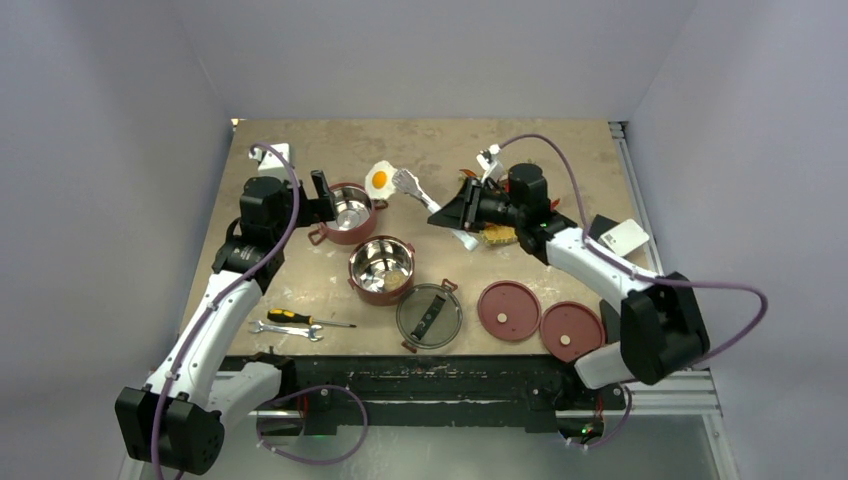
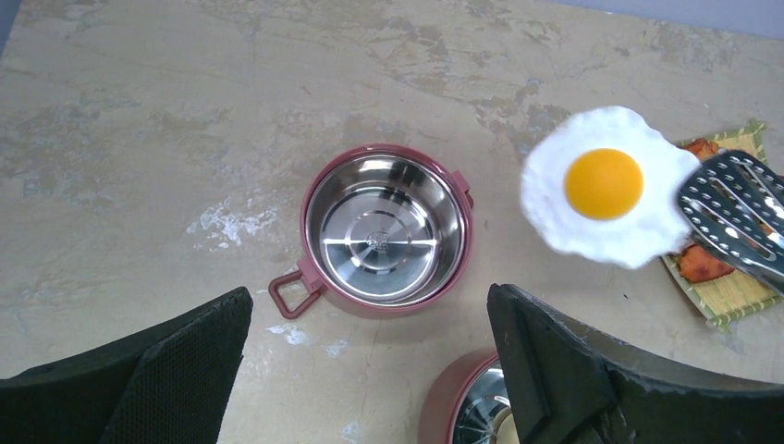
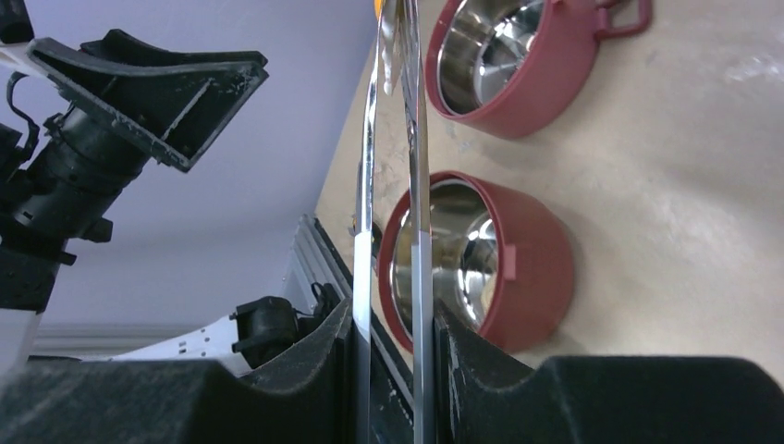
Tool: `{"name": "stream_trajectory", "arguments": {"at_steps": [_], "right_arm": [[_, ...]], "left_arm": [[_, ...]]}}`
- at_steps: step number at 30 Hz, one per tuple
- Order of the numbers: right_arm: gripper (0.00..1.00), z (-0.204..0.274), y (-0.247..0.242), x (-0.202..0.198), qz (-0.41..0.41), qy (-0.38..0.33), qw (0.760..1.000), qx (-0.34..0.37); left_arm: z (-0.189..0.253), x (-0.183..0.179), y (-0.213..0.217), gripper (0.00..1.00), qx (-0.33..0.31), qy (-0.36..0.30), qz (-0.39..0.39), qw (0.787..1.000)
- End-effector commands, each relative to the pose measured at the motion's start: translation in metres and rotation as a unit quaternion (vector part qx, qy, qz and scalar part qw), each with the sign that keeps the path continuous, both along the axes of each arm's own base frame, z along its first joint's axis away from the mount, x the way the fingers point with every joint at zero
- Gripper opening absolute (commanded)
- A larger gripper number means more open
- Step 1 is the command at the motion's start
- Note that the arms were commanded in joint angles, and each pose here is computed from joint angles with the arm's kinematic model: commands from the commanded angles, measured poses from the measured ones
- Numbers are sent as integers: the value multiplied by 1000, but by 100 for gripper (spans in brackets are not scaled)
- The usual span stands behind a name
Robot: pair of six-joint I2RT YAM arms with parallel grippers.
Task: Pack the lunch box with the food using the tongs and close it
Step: Place the fake food in the packing box.
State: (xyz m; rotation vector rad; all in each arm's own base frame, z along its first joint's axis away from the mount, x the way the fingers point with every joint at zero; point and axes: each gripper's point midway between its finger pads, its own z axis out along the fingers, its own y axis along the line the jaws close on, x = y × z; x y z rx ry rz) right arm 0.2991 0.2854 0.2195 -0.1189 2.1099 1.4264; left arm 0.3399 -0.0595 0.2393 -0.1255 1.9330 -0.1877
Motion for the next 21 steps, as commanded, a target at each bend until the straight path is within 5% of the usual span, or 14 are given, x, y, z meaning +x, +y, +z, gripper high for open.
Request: {"name": "stream_trajectory", "arguments": {"at_steps": [1,21], "right_arm": [[0,29,32,27,12,-57,998,28],[0,-40,110,49,76,-2,997,-1]], "left_arm": [[14,3,4,99,-9,-28,12,999],[14,3,5,99,-8,-30,12,999]]}}
